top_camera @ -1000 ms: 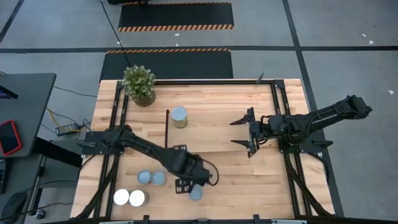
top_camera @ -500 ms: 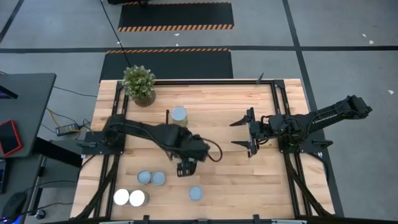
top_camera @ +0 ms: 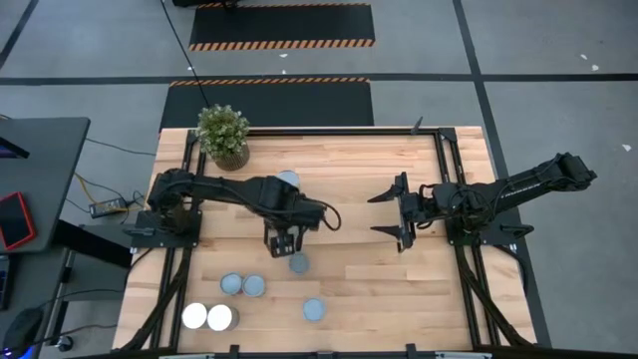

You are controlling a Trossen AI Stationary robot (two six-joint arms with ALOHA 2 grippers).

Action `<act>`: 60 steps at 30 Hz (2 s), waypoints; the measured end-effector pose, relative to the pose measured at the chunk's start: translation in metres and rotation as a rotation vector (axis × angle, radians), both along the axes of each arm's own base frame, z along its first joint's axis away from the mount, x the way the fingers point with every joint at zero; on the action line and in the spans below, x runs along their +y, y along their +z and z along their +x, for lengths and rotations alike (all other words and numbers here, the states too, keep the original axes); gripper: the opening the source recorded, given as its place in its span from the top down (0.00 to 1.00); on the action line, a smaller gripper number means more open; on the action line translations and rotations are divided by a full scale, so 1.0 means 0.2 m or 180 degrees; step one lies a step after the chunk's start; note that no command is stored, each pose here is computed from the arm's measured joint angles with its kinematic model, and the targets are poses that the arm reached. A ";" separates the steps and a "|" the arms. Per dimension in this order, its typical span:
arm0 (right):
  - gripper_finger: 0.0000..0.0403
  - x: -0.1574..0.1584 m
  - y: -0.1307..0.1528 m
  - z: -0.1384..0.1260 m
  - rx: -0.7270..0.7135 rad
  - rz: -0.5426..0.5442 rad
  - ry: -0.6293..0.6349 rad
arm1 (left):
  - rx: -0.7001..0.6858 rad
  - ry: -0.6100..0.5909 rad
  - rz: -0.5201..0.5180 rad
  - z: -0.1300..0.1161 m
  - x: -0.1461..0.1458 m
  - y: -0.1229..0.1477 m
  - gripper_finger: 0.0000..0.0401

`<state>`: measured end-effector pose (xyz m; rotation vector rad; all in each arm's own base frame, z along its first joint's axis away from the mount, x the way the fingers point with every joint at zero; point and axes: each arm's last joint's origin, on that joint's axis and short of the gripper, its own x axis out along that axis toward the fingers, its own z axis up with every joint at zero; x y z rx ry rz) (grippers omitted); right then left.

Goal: Pick and place cans onto a shelf
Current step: Put the canned peas on the shelf

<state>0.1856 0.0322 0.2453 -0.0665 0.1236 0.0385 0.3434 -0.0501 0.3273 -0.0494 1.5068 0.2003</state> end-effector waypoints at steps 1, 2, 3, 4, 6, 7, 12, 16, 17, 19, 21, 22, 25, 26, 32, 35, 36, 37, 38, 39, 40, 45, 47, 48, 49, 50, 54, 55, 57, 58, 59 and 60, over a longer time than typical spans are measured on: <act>0.14 0.00 0.00 0.00 -0.0011 0.0001 0.0000 | 0.0028 0.0015 -0.0004 0.00 0.02 -0.01 0.21; 0.14 0.00 0.00 0.00 -0.0020 0.0003 0.0000 | 0.0037 0.0035 -0.0006 0.00 0.04 -0.01 0.21; 0.14 0.00 0.00 0.00 -0.0032 0.0005 0.0001 | 0.0050 0.0062 -0.0005 -0.01 0.05 -0.02 0.21; 0.14 0.00 0.01 0.00 -0.0040 0.0006 0.0001 | 0.0065 0.0081 -0.0005 -0.01 0.06 -0.02 0.21; 0.14 0.00 0.00 0.00 -0.0036 0.0005 0.0001 | 0.0079 0.0097 -0.0006 -0.01 0.07 -0.03 0.20; 0.14 0.00 0.00 0.00 -0.0037 0.0005 0.0001 | 0.0092 0.0101 -0.0004 -0.01 0.08 -0.03 0.19; 0.14 0.00 0.00 0.00 -0.0035 0.0003 0.0002 | 0.0151 0.0142 0.0049 0.00 0.08 -0.06 0.05; 0.14 0.00 0.01 0.00 -0.0047 -0.0017 0.0003 | 0.0149 0.0205 -0.0026 0.00 0.08 -0.06 0.03; 0.14 0.00 0.01 0.00 -0.0048 -0.0019 0.0003 | 0.0149 0.0205 -0.0041 0.00 0.08 -0.06 0.03; 0.14 0.00 0.01 0.00 -0.0048 -0.0017 0.0003 | 0.0146 0.0203 -0.0078 0.00 0.08 -0.05 0.03; 0.14 0.00 0.01 0.00 -0.0049 -0.0016 0.0003 | 0.0149 0.0186 -0.0097 0.00 0.07 -0.05 0.03; 0.14 0.00 0.01 0.00 -0.0050 -0.0016 0.0003 | 0.0148 0.0180 -0.0120 0.00 0.06 -0.05 0.03; 0.14 0.00 0.01 0.00 -0.0061 -0.0013 0.0003 | 0.0150 0.0168 -0.0163 -0.01 0.04 -0.05 0.03; 0.14 0.00 0.01 0.00 -0.0067 -0.0012 0.0003 | 0.0149 0.0163 -0.0168 -0.01 0.03 -0.05 0.03; 0.14 0.00 0.02 0.00 -0.0126 0.0001 0.0003 | 0.0111 0.0054 -0.0071 -0.01 -0.01 -0.04 0.03; 0.14 0.00 0.02 0.00 -0.0135 0.0001 0.0003 | 0.0073 0.0003 0.0011 -0.01 -0.01 -0.03 0.03; 0.14 0.00 0.02 0.00 -0.0134 0.0001 0.0003 | 0.0060 -0.0006 0.0024 -0.01 -0.01 -0.03 0.03; 0.14 0.00 0.02 0.00 -0.0138 0.0002 0.0003 | 0.0045 -0.0008 0.0033 -0.01 -0.01 -0.02 0.03; 0.14 0.00 0.02 0.00 -0.0139 0.0001 0.0004 | 0.0031 -0.0004 0.0038 -0.01 -0.01 -0.02 0.03; 0.14 0.00 0.02 0.00 -0.0139 0.0001 0.0003 | 0.0010 -0.0002 0.0036 -0.01 -0.01 -0.01 0.03; 0.14 0.00 0.02 0.00 -0.0137 0.0001 0.0003 | -0.0017 -0.0023 0.0034 0.00 -0.01 0.00 0.03; 0.14 0.00 0.02 0.00 -0.0138 -0.0002 0.0003 | -0.0191 -0.0066 0.0172 0.00 0.00 0.07 0.03; 0.14 0.00 0.02 0.00 -0.0137 -0.0002 0.0002 | -0.0245 -0.0102 0.0221 0.00 0.00 0.09 0.03; 0.14 0.00 0.02 0.00 -0.0137 -0.0003 0.0002 | -0.0264 -0.0119 0.0226 0.00 0.00 0.09 0.03; 0.14 0.00 0.02 0.00 -0.0137 -0.0003 0.0002 | -0.0275 -0.0129 0.0238 0.00 0.00 0.10 0.03; 0.14 0.00 0.02 0.00 -0.0138 -0.0003 0.0002 | -0.0283 -0.0140 0.0255 0.00 0.00 0.10 0.03; 0.14 0.00 0.02 0.00 -0.0137 -0.0005 0.0003 | -0.0285 -0.0211 0.0301 0.00 -0.01 0.10 0.03; 0.14 0.00 0.02 0.00 -0.0137 -0.0006 0.0002 | -0.0284 -0.0238 0.0321 0.00 -0.01 0.10 0.03; 0.14 0.00 0.02 0.00 -0.0136 -0.0007 0.0003 | -0.0283 -0.0359 0.0383 0.00 -0.03 0.11 0.03; 0.14 0.00 0.02 0.00 -0.0137 -0.0007 0.0003 | -0.0279 -0.0453 0.0439 0.00 -0.05 0.11 0.03; 0.14 0.00 0.02 0.00 -0.0135 -0.0006 0.0002 | -0.0279 -0.0543 0.0512 -0.01 -0.06 0.11 0.03; 0.14 0.00 0.02 0.00 -0.0136 0.0002 0.0002 | -0.0280 -0.0623 0.0594 -0.01 -0.08 0.11 0.03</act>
